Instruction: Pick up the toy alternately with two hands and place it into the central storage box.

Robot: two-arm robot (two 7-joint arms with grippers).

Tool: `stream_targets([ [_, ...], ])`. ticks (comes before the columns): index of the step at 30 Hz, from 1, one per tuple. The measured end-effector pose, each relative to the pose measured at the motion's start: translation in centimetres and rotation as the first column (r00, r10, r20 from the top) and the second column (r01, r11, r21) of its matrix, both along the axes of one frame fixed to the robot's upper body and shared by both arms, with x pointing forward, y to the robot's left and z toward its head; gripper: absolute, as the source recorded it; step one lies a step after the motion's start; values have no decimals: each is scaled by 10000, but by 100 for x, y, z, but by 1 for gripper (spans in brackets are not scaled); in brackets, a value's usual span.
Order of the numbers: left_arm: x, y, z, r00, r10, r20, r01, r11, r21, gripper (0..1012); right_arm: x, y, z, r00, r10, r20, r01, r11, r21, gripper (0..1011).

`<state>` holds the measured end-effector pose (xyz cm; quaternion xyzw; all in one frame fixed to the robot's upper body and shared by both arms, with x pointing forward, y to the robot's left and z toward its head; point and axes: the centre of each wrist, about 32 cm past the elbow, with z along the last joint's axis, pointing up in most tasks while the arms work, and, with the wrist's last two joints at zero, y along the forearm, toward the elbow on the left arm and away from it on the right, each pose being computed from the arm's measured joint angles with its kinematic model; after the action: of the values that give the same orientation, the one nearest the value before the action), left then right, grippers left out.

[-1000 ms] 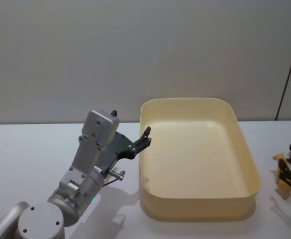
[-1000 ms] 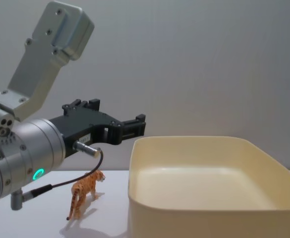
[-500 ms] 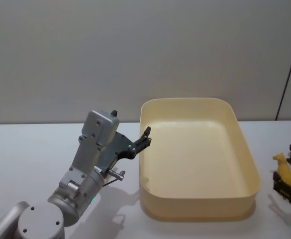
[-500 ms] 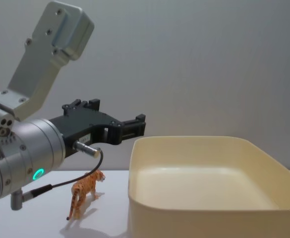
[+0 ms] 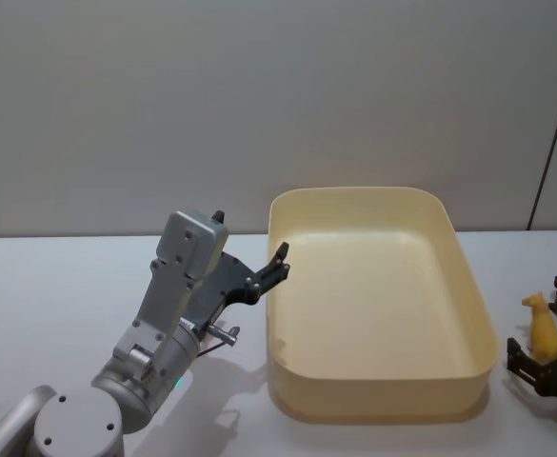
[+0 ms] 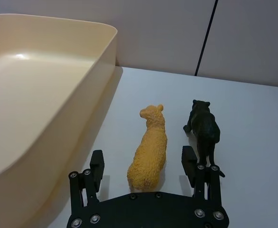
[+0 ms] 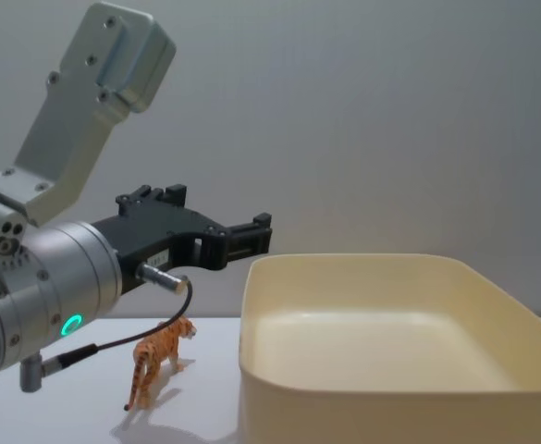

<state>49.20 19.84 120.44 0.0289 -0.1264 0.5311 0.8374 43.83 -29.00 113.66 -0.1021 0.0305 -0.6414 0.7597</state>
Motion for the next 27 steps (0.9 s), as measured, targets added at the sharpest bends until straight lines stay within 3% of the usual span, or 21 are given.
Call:
stream_targets([
  [7,0,0,0,10000,0,0,0,10000,-1,1001,47,23,-40,9999,-116,-64,115,9999,-57,884],
  [21,0,0,0,10000,0,0,0,10000,0,1001,97,51,-80,9997,-218,-126,217,9997,-103,430],
  [27,0,0,0,10000,1,0,-1,10000,0,1001,99,55,-84,9997,-218,-117,216,9997,-100,352],
])
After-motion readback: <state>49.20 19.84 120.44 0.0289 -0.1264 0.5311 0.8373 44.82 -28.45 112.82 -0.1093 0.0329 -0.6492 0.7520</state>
